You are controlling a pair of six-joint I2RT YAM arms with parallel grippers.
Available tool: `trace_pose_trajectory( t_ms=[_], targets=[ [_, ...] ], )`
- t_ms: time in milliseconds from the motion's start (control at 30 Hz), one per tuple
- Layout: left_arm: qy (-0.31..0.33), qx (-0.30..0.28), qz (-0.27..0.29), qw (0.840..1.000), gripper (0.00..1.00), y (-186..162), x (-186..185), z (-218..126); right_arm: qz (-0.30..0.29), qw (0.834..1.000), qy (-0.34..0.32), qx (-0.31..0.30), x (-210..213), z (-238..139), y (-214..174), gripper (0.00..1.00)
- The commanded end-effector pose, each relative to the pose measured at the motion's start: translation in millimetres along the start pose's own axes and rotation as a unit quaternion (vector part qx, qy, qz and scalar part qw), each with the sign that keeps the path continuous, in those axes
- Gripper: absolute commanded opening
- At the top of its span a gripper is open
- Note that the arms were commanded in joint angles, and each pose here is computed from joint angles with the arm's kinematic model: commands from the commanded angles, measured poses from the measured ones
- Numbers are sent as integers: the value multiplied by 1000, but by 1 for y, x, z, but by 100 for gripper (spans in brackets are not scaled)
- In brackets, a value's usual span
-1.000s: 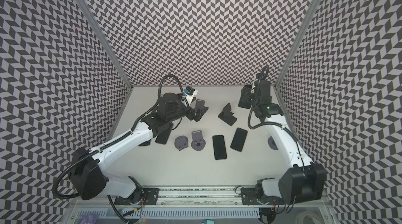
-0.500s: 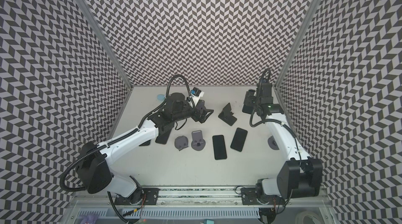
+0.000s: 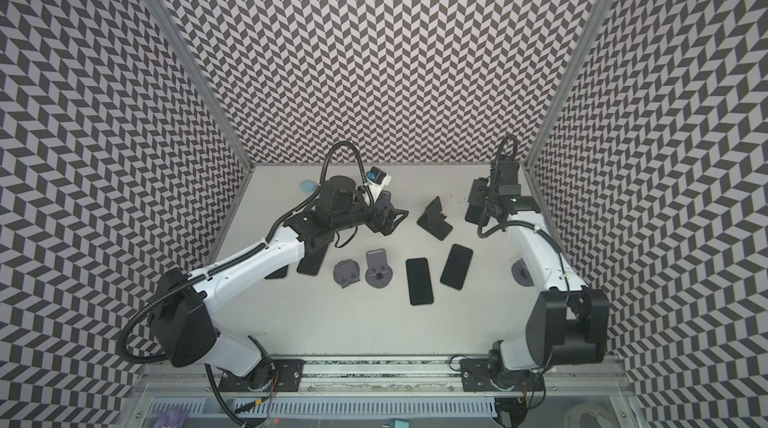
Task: Remove the phone from the phone stand
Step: 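Carry the mint-edged phone toward the far corner while the left arm advances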
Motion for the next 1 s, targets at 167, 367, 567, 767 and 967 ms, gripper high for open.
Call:
trace_pose_trajectory(
  t_ms=[167,367,567,767,967],
  targets=[
    [-14,10,9,1000,97,2,-6,0,25,1000,-3,-9,-6,15,8,41],
    [-18,27,19,999,97,-2,-7,3,29,1000,-11,0,-13,25,4,40],
    [-26,29,18,999,97,-3,-9,6,31,999,-15,18,-19,34,0,40],
    [-31,34,17,999,97,-4,-9,10,28,998,-22,58,-27,48,-9,40],
    [-33,39,19,999,97,-6,-9,12,34,996,-28,77,-35,59,-17,39]
  ],
)
Point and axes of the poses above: each gripper's point midway between its finger pads, its own z axis out along the fingers, its own x axis along the line the jaws close on, y = z × x, the point moved 2 cm from there along -z, back along the fingers, and after that the axes turned 5 degrees about z, right-handed, at the moved point
